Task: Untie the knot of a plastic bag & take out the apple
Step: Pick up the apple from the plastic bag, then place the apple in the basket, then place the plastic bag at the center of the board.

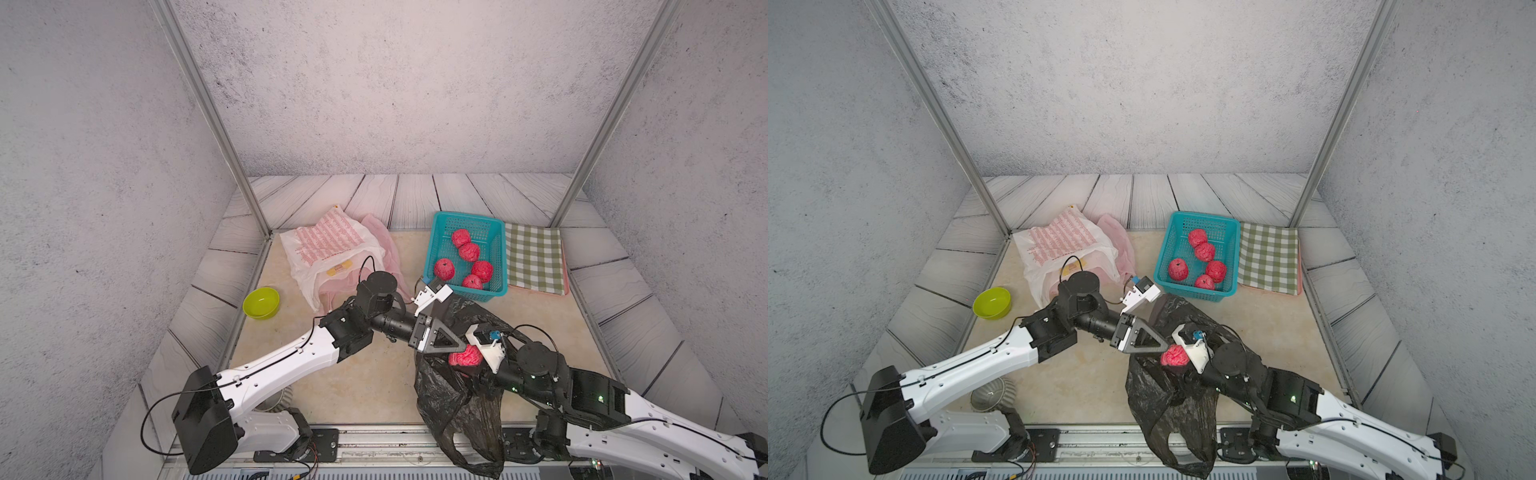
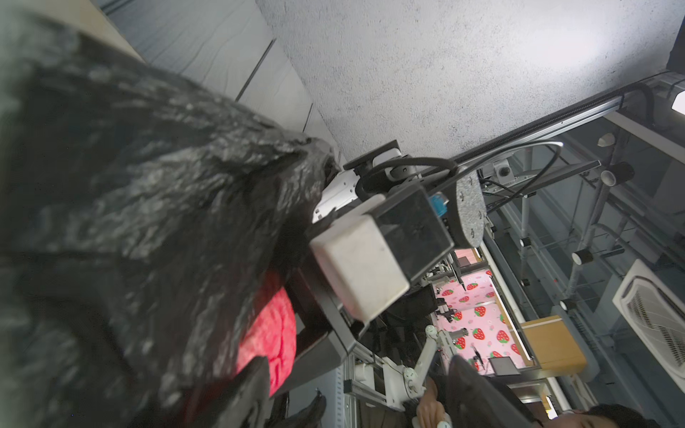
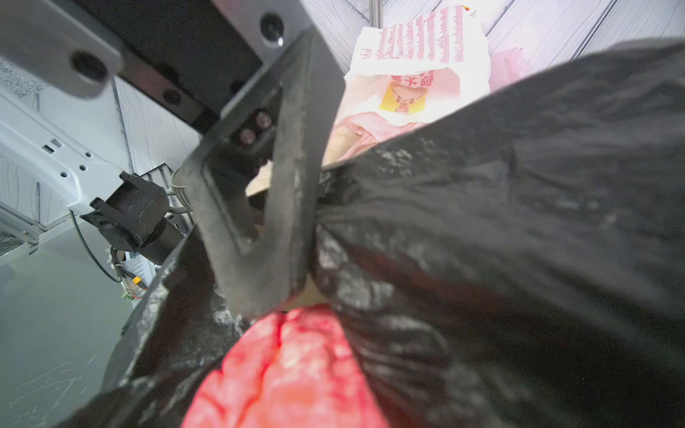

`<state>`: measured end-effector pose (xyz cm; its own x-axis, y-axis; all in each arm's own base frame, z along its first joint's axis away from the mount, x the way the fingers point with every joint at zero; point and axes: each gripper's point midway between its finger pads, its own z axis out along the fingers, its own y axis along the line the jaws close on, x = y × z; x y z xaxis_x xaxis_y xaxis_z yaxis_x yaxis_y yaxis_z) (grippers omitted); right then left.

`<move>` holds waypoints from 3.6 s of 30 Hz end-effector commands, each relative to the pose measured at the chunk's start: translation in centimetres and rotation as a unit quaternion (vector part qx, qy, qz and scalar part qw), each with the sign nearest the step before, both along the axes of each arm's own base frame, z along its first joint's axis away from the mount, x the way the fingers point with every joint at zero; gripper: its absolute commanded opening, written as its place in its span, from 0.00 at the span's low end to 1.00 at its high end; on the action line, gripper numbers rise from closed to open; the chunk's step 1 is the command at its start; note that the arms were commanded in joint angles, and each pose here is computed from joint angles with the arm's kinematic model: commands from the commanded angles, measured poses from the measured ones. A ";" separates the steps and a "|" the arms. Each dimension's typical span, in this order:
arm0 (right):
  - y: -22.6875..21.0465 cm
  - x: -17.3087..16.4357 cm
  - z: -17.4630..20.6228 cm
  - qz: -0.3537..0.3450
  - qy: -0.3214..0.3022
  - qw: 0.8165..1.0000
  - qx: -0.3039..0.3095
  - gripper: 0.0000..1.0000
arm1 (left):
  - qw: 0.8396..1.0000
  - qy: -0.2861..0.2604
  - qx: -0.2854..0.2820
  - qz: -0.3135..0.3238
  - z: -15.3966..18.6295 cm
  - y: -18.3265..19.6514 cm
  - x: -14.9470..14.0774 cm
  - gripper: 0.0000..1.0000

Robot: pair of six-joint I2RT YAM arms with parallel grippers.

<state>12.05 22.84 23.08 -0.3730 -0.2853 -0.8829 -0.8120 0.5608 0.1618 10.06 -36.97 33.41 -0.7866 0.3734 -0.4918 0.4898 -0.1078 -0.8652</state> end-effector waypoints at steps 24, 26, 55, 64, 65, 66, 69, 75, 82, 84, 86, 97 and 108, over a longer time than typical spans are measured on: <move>1.9 -3.1 4.9 0.100 0.001 0.992 0.082 0.46 | 0.991 -0.084 0.011 -0.107 -4.0 -0.8 -4.5 0.89; 1.7 -3.3 5.5 0.102 -0.003 0.991 0.091 0.46 | 0.990 -0.090 0.018 -0.108 -4.5 -0.6 -4.7 0.88; 1.2 -1.4 4.7 0.067 -0.052 0.996 0.042 0.47 | 0.989 -0.006 0.087 -0.116 -6.2 -1.7 -4.4 0.35; 0.1 -0.3 3.7 0.021 -0.041 0.998 0.031 0.75 | 0.991 -0.038 0.105 -0.070 -5.9 -0.7 -1.8 0.00; -0.2 0.0 3.5 0.008 -0.038 0.999 0.031 0.71 | 0.992 -0.036 0.106 -0.065 -5.9 -0.5 -1.4 0.00; -0.4 0.1 3.3 -0.001 -0.034 0.999 0.030 0.67 | 0.992 -0.037 0.107 -0.061 -5.9 -0.3 -1.1 0.00; -0.9 0.1 2.8 -0.009 -0.027 0.999 0.032 0.57 | 0.991 -0.042 0.121 -0.045 -6.4 0.4 -0.2 0.00; 1.8 -4.8 3.3 0.135 0.034 0.988 0.071 0.61 | 0.991 -0.048 0.120 -0.011 -6.2 1.0 1.4 0.58; 2.4 -6.1 8.6 0.167 0.050 0.977 0.124 0.59 | 0.981 -0.057 0.158 0.091 -7.5 3.3 6.3 0.56; 0.6 -2.8 10.3 0.067 0.010 0.991 0.113 0.59 | 0.972 -0.065 0.187 0.125 -8.7 4.7 7.7 0.55; -2.1 2.0 11.7 -0.085 -0.032 0.993 0.070 0.59 | 0.957 -0.081 0.227 0.161 -9.9 6.4 9.0 0.55; -5.3 26.0 8.4 -0.387 0.058 0.920 0.024 0.55 | 0.871 -0.138 0.373 0.287 -11.4 15.2 12.4 0.49; -6.6 40.3 -2.0 -0.416 0.148 0.897 -0.029 0.57 | 0.803 -0.153 0.370 0.441 -6.7 21.7 21.2 0.41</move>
